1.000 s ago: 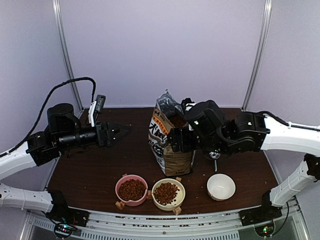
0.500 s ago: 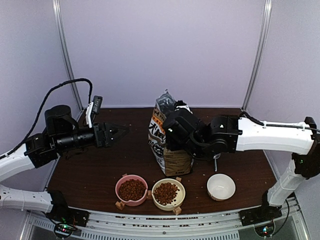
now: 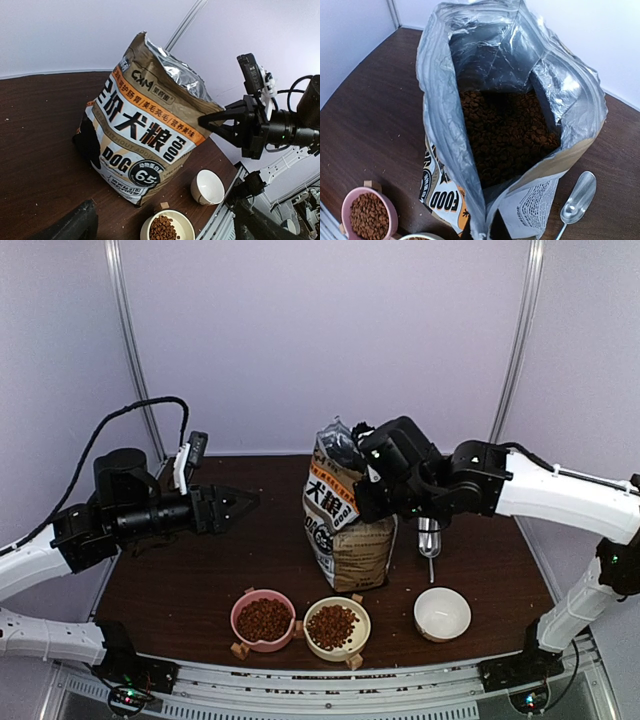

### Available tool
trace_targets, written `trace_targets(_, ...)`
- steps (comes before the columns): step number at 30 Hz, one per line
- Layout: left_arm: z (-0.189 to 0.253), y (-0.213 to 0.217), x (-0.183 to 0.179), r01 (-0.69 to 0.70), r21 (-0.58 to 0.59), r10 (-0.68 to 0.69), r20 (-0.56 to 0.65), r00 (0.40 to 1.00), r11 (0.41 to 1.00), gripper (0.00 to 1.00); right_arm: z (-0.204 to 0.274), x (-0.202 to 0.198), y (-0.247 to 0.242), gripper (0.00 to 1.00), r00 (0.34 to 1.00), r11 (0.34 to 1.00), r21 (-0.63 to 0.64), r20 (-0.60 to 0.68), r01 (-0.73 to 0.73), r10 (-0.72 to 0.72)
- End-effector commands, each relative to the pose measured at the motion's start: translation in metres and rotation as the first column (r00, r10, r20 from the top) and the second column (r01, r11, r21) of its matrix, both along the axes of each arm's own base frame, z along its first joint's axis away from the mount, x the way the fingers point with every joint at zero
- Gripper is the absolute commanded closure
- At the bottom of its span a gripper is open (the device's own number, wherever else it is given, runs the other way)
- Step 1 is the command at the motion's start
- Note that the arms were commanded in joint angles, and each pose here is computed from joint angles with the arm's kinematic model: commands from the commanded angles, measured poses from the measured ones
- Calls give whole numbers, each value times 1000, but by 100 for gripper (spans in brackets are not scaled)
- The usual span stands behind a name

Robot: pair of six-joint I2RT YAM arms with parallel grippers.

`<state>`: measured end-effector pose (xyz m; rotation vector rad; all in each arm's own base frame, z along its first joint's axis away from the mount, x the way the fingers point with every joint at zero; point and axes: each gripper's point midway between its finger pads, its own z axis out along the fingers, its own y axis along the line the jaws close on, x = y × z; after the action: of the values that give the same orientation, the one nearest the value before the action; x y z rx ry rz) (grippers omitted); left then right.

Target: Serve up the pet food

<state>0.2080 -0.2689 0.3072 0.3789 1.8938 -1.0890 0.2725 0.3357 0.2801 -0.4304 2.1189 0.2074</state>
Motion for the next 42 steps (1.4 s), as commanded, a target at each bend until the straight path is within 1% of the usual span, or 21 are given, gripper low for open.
trace_targets(1,27,1,8,-11,-11,12,69,998,1000,2,139,-14,-19,100,955,934,271,244,-232,166)
trace_targets(5,34,-6,14,11,0,-11,85,996,1000,2,124,-31,-28,100,923,898,251,234,-362,307)
trace_targets(7,37,-11,18,30,24,-33,105,994,999,2,116,-41,-35,100,905,879,245,230,-409,358)
trace_targets(8,38,-13,21,37,43,-41,115,992,998,2,107,-44,-39,100,900,873,240,222,-423,375)
trace_targets(11,41,-21,32,75,83,-88,163,983,994,2,104,-50,-56,100,886,850,270,236,-453,398)
trace_targets(15,52,-39,46,171,125,-196,230,953,977,3,98,-52,-66,100,868,806,327,244,-494,433)
trace_targets(17,62,-54,46,244,159,-281,281,918,957,7,96,-54,-67,100,853,778,351,247,-521,460)
trace_targets(20,64,-77,50,334,191,-379,311,872,923,18,92,-54,-65,100,835,745,376,244,-551,494)
trace_targets(22,62,-88,57,365,207,-415,315,854,908,26,91,-54,-64,100,823,725,389,245,-568,513)
trace_targets(24,56,-98,63,392,227,-447,306,841,892,36,91,-54,-63,100,816,712,399,244,-577,524)
trace_targets(25,52,-103,65,410,234,-466,299,833,882,44,92,-55,-63,100,813,707,405,245,-580,528)
trace_targets(26,49,-108,68,424,238,-481,295,826,874,50,92,-55,-64,100,812,702,410,246,-582,530)
trace_targets(28,45,-117,73,448,243,-505,289,813,860,58,92,-54,-65,100,810,695,420,246,-583,532)
trace_targets(30,40,-125,77,467,244,-523,285,803,850,59,92,-54,-67,100,811,693,425,244,-583,532)
trace_targets(34,33,-139,88,493,236,-544,277,792,837,59,90,-53,-71,100,818,701,426,233,-572,526)
trace_targets(42,17,-173,97,591,217,-630,264,731,777,60,93,-55,-79,100,827,704,440,228,-558,513)
